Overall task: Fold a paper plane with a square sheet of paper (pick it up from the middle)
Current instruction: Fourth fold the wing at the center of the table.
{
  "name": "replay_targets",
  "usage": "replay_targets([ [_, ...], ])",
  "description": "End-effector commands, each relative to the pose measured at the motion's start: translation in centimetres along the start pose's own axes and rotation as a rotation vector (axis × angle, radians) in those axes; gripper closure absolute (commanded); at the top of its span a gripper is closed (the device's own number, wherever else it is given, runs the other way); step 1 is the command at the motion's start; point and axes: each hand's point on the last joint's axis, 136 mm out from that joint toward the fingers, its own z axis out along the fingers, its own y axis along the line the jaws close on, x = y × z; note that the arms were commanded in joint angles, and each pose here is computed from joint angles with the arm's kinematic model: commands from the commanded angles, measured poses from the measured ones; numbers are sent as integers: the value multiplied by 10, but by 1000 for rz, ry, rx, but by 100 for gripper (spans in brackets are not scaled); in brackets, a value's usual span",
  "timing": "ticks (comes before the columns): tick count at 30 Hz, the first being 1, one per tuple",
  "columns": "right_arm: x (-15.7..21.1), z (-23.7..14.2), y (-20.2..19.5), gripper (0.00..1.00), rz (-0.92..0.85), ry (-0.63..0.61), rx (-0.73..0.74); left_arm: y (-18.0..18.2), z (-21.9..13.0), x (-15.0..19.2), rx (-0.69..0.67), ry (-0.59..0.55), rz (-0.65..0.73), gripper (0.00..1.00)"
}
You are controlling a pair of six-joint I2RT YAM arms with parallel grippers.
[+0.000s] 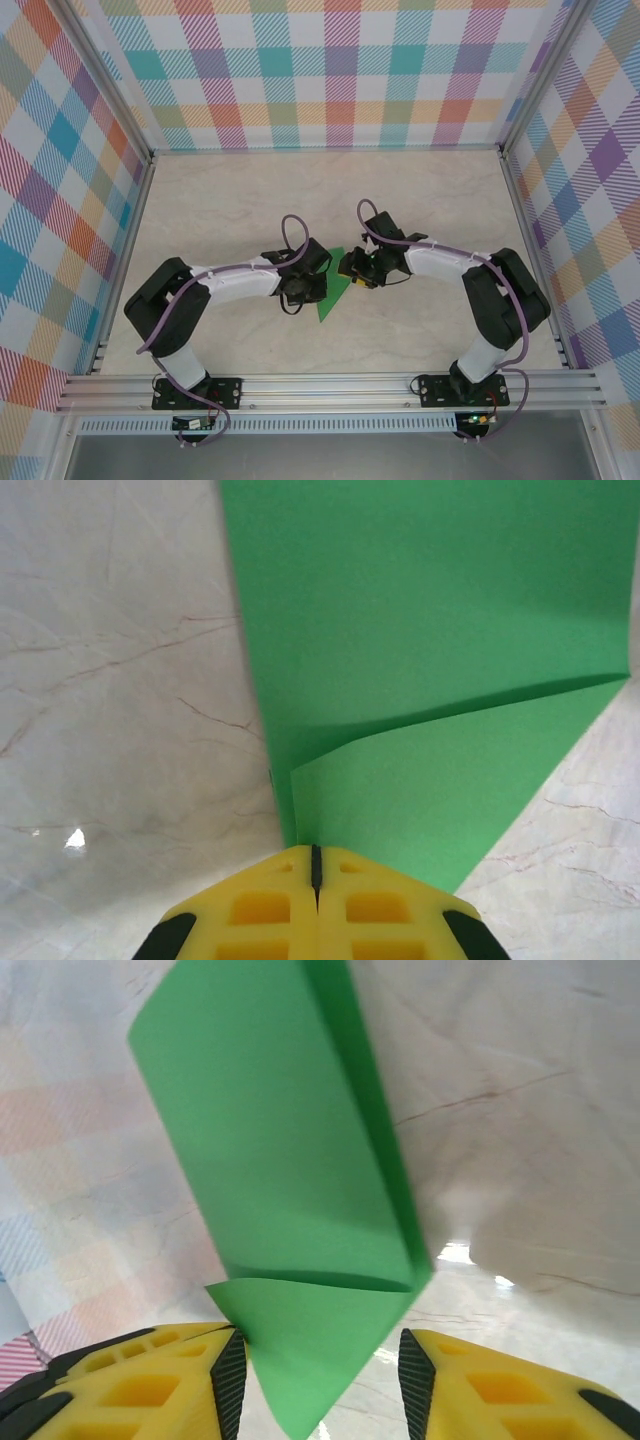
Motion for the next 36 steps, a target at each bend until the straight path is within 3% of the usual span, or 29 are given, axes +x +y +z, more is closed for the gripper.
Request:
replay_targets([
  [1,3,2,-7,54,21,16,27,10,5,-5,-46,0,-28,100],
  [20,7,20,-2,55,-1,106,-2,14,7,-3,-54,12,-37,100],
  [36,17,25,20,59,-9,167,-160,19,6,-2,-64,13,-42,100],
])
